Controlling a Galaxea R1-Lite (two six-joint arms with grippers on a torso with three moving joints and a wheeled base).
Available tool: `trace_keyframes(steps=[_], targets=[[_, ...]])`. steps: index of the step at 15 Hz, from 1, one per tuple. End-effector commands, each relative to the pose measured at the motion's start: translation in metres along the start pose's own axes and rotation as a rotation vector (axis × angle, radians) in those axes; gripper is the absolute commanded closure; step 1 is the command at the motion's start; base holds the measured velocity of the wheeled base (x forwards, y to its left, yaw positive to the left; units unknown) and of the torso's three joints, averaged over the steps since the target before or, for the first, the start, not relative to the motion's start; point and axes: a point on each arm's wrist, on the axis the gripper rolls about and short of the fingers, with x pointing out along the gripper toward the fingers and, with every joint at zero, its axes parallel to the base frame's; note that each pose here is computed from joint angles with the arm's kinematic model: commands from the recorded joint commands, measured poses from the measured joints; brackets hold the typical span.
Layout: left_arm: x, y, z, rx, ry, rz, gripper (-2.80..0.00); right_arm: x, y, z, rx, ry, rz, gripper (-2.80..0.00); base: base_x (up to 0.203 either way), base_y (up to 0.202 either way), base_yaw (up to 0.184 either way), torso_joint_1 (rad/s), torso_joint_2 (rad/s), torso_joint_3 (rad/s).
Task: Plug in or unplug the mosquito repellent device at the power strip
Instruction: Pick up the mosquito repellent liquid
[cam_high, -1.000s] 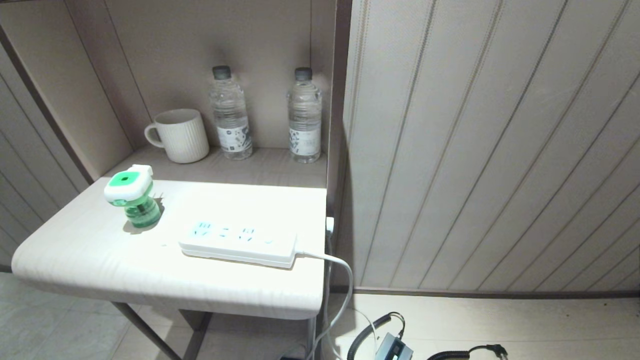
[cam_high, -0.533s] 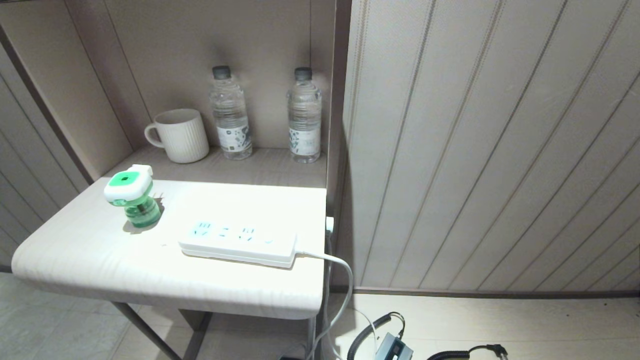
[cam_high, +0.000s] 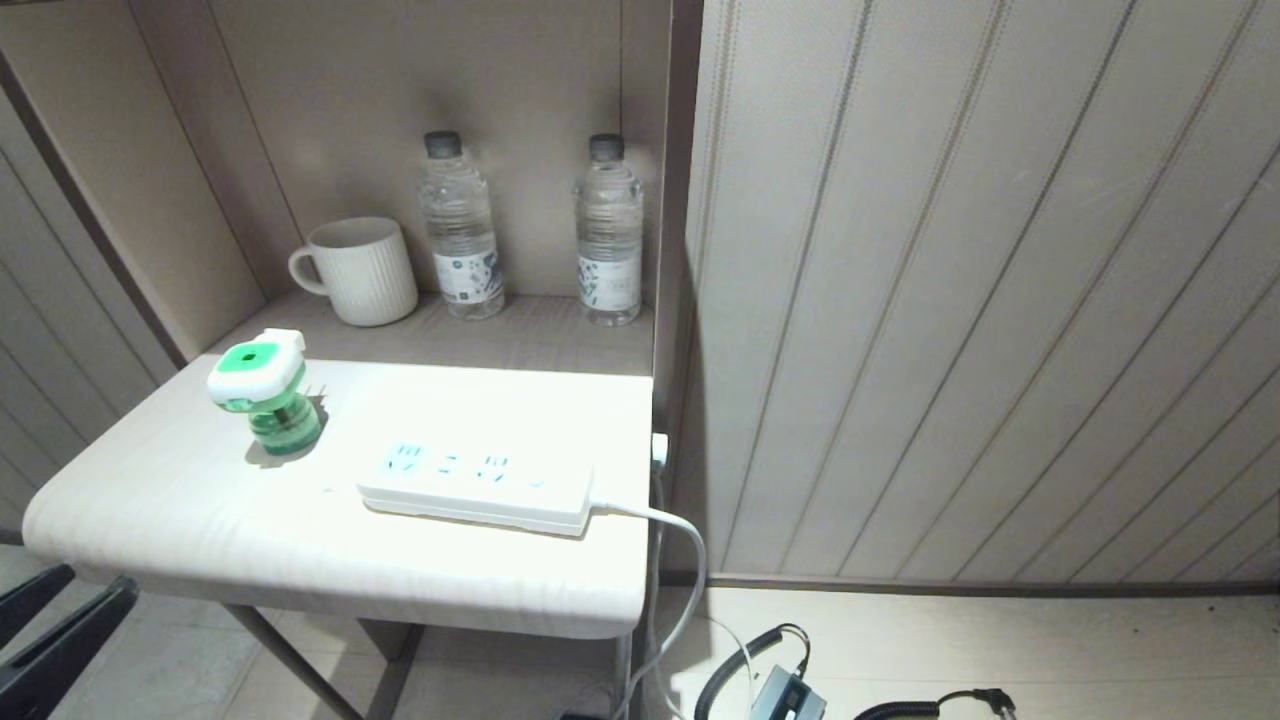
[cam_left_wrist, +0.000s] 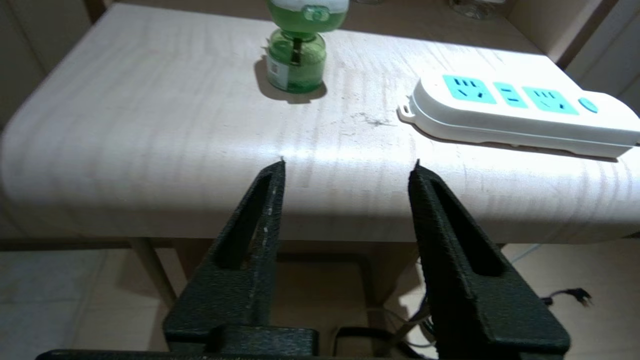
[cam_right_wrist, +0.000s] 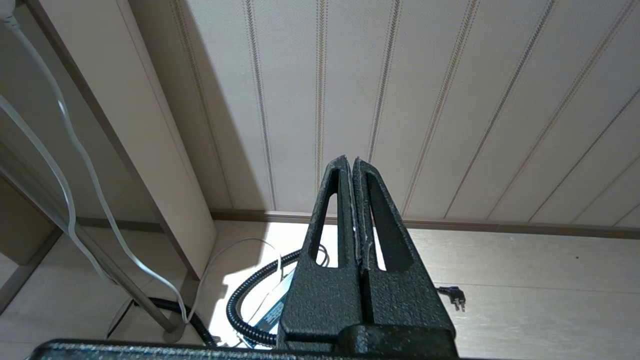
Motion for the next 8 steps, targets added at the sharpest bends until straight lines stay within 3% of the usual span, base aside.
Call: trace_keyframes(steps=[1, 5, 6, 8], targets=[[0.022, 0.001, 0.001, -0.048, 0.086, -0.016, -2.8, 0.0, 0.0, 0.0, 0.0, 0.0, 0.0, 0.0, 0.0, 0.0, 0.0, 0.0, 0.0, 0.0], [0.059, 0.002, 0.003, -0.083, 0.12, -0.026, -2.8, 0.0, 0.0, 0.0, 0.0, 0.0, 0.0, 0.0, 0.0, 0.0, 0.0, 0.0, 0.0, 0.0], [0.07, 0.003, 0.004, -0.07, 0.104, -0.013, -2.8, 0.0, 0.0, 0.0, 0.0, 0.0, 0.001, 0.0, 0.0, 0.0, 0.0, 0.0, 0.0, 0.0], [0.086, 0.005, 0.008, 0.01, 0.045, 0.056, -2.8, 0.0, 0.0, 0.0, 0.0, 0.0, 0.0, 0.0, 0.0, 0.0, 0.0, 0.0, 0.0, 0.0]])
